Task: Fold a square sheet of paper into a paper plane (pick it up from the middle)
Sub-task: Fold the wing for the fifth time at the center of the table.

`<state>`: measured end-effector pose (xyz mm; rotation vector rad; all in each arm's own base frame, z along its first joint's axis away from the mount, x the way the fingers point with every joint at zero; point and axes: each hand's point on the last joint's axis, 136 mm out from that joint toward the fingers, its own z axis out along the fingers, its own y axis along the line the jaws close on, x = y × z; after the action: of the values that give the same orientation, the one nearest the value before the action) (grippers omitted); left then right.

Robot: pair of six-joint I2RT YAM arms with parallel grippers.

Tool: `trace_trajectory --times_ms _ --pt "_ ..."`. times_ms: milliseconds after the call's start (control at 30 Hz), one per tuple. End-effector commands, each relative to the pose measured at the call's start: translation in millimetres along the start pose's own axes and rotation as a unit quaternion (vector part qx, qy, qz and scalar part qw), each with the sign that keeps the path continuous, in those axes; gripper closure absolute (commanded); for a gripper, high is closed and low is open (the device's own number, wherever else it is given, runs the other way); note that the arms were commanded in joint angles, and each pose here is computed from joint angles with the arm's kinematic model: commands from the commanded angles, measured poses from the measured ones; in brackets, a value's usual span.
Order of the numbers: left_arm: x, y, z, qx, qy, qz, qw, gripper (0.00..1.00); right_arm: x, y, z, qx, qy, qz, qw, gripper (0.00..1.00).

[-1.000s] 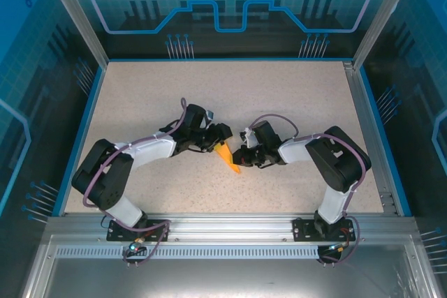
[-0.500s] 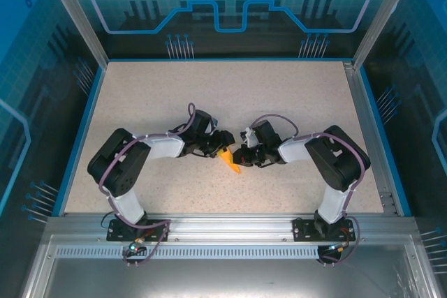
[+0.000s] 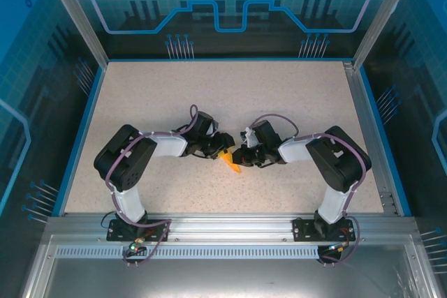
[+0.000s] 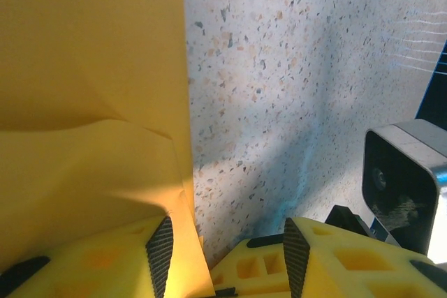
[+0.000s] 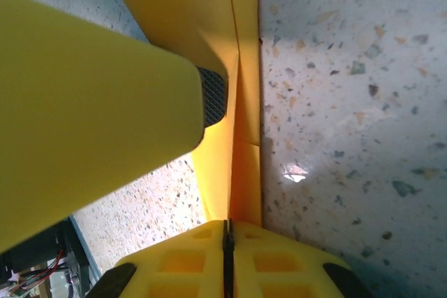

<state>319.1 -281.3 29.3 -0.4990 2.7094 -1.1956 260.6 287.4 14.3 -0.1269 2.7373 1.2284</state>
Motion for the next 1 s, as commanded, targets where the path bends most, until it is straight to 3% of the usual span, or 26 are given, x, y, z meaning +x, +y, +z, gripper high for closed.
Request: trace_trajectory --times_ms 0,367,733,967 --pt "13.5 35.9 5.5 -0.052 0.017 -0.015 0.998 0.50 22.2 -14.7 -6.0 0.035 0.029 0.015 0.999 0.89" --pt "14.1 35.8 5.4 -0.052 0.019 -0.016 0.998 0.50 24.3 4.0 -11.9 0.008 0.032 -0.016 0.999 0.92" --pt "14.5 38.5 3.7 -0.057 0.015 -0.035 0.998 0.50 67.1 -21.5 9.7 0.078 0.102 -0.068 0.989 0.95" --pt "15.2 41.1 3.5 -0.063 0.016 -0.043 0.997 0.51 67.3 -17.4 3.1 0.082 0.093 -0.062 0.990 0.90"
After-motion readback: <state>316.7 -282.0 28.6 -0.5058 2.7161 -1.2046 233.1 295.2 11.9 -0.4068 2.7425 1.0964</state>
